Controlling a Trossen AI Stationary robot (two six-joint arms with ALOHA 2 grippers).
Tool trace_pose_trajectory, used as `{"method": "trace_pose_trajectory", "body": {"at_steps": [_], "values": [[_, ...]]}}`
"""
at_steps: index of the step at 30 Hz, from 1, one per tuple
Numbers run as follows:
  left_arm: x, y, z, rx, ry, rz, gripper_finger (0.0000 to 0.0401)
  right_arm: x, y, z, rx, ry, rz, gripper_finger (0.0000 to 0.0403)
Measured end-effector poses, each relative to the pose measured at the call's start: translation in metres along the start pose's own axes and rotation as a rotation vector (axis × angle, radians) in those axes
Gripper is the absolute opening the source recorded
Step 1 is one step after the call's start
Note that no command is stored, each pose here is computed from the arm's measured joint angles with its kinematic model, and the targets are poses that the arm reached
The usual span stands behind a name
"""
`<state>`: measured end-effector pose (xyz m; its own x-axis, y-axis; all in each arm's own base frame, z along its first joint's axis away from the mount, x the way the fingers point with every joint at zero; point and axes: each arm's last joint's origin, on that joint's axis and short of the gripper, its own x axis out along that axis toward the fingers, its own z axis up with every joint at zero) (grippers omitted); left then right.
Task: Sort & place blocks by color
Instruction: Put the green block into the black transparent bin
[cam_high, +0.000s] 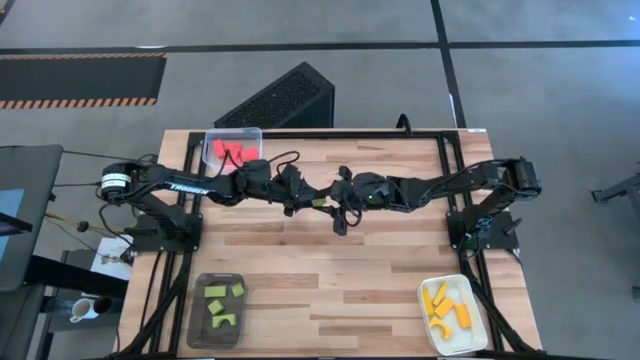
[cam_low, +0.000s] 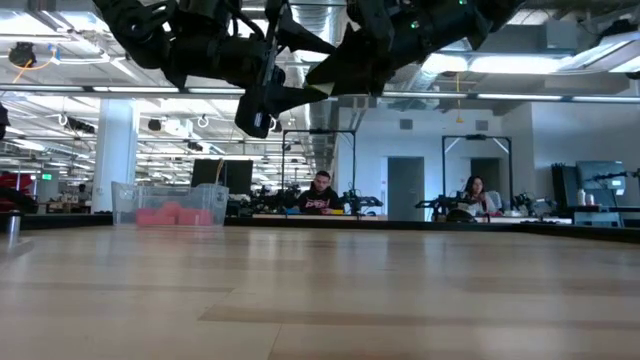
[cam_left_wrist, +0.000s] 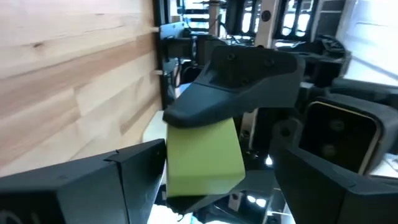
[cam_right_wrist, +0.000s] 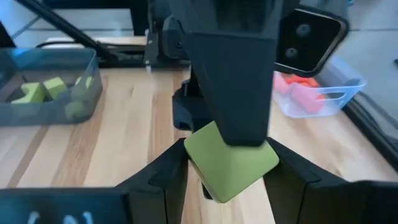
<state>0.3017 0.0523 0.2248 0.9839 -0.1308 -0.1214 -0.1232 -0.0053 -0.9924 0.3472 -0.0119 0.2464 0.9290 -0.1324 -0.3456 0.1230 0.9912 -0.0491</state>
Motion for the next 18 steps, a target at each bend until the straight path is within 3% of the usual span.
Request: {"method": "trace_pose_trajectory", "body": {"at_steps": [8,18], "values": [[0.0002,0.0019,-0.0004,0.032,0.002,0.018,0.0247,0.0002,-0.0026,0.0023,0.001,0.043,0.025,0.0178],[0.0000,0.0032,-0.0003,0.075,0.000,0.028,0.0107,-0.0016,-0.0028,0.0035,0.003,0.042,0.024,0.0184]]}}
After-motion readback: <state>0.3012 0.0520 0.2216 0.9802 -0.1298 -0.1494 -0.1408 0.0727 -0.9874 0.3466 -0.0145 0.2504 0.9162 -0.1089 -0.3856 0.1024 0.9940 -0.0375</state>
